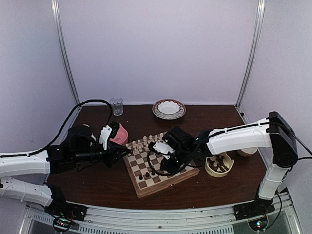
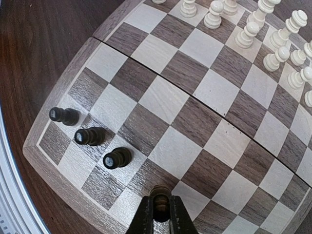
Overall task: Set up the chess pieces on the board
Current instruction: Place the pawn at d7.
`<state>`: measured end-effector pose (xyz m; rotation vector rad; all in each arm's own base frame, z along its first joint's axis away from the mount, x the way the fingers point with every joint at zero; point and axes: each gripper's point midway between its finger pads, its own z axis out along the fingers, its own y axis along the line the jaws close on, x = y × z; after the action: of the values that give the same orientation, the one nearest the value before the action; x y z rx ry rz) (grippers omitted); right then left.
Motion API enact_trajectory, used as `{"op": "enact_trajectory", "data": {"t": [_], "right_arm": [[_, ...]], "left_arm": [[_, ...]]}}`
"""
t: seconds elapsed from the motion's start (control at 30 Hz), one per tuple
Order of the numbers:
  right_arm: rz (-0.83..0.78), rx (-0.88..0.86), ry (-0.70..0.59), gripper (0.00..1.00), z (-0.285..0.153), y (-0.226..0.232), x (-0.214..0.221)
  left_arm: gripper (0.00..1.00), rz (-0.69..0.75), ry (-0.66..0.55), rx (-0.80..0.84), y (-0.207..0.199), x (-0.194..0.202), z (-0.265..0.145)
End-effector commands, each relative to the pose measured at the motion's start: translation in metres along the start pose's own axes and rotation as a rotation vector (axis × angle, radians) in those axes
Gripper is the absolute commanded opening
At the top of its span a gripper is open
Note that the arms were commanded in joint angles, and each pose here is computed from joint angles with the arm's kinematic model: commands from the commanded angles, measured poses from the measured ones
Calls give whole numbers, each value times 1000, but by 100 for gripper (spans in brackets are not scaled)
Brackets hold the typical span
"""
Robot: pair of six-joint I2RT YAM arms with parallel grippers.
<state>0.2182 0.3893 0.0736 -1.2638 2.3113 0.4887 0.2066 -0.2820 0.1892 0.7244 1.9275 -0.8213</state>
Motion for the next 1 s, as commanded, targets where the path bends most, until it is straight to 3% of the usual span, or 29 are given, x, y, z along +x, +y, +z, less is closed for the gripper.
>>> {"op": "enact_trajectory", "data": {"t": [0.0,0.63,0.77,0.97], "right_arm": [[-26,-5,-6,0,3,6,-8],[-51,-10,17,6,9,13,-6],[-51,-5,16,25,9,12,-6],[-42,2,-50,44,-7,12,-15]], "left_arm": [[0,7,-71,25,-6,-24,-4],[0,6,-69,27,-7,-24,-4],[0,5,-68,26,-6,-24,-3],[0,6,-69,24,-6,-24,-4]]}}
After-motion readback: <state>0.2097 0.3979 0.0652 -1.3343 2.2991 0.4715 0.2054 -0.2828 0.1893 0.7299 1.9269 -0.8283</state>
